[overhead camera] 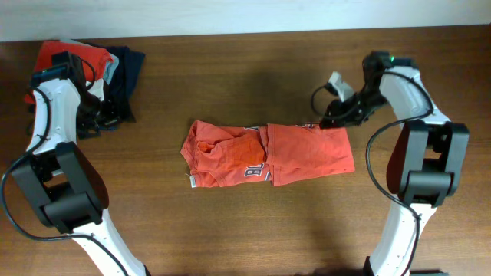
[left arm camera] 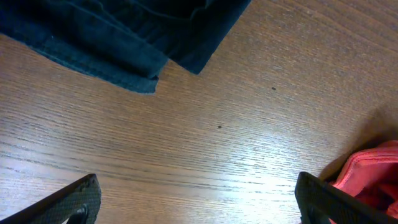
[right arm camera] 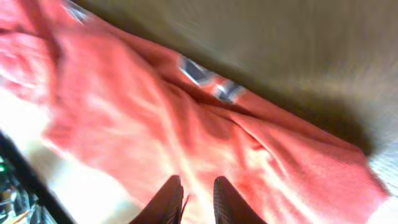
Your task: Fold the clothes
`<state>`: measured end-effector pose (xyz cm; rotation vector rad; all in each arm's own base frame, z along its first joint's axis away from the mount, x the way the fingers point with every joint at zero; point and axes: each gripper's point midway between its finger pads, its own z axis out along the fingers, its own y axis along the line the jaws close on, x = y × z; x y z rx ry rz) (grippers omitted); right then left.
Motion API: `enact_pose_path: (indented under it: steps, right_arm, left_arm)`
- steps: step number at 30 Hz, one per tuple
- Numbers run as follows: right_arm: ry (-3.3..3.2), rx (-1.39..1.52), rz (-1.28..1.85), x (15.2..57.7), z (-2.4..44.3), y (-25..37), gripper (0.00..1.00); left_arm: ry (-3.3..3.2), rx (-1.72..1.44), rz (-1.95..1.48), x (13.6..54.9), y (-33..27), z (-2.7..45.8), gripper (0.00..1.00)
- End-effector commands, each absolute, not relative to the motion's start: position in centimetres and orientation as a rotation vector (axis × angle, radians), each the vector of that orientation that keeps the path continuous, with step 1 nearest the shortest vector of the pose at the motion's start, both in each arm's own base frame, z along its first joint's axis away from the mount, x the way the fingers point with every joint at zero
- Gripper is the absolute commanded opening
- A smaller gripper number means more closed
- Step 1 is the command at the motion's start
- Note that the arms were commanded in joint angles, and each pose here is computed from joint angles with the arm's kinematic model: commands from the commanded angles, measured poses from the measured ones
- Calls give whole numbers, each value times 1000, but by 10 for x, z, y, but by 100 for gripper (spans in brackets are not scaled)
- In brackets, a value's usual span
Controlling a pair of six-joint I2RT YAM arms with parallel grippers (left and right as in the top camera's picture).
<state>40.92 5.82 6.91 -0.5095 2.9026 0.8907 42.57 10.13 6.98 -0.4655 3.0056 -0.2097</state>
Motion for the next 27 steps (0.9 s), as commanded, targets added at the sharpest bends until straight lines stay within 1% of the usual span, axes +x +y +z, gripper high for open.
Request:
enact_pose_path:
  steps: [1,6,9,11,13,16,18,19,20,21,22,25,27]
  right_arm:
    - [2755,-642,860,417,130,77,23]
    - [2711,-797,798,391,173,106,23]
    - [2717,-913,726,375,181,130,27]
    - [2794,-923,554,370,175,135,29]
    - [2851,-929,381,365,171,137,36]
    - [2838,-988,337,350,179,160,42]
    - [2829,-972,321,342,188,169,53]
    - [2838,-934,279,339,192,168,60]
    - [2852,-880,220,338,194,163,63]
    - [2867,-820,150,336,196,156,68]
    - [2880,-753,67,334,197,147,99]
    - [2877,-640,-108,329,195,127,98]
    - [2849,-681,-125,327,183,128,98]
  left_arm:
    - [2949,-466,-194,431,103,91,99]
    - [2949,-466,-194,431,103,91,100]
    - [2949,-466,-194,431,103,91,99]
    - [2949,-466,-194,431,103,91,99]
    - [2949,-466,-194,431,103,91,99]
    - [2949,-466,-194,431,103,91,99]
    - [2949,-466,-194,431,103,91,99]
    - [2949,-466,-194,431,103,91,100]
    - [2949,-466,-194,431,103,91,99]
    - [2949,-466,-194,431,103,91,99]
    - [2949,-466,-194,431,103,91,99]
    - [2949,-466,-194,431,103,91,100]
    - [2949,-466,-194,431,103,91,99]
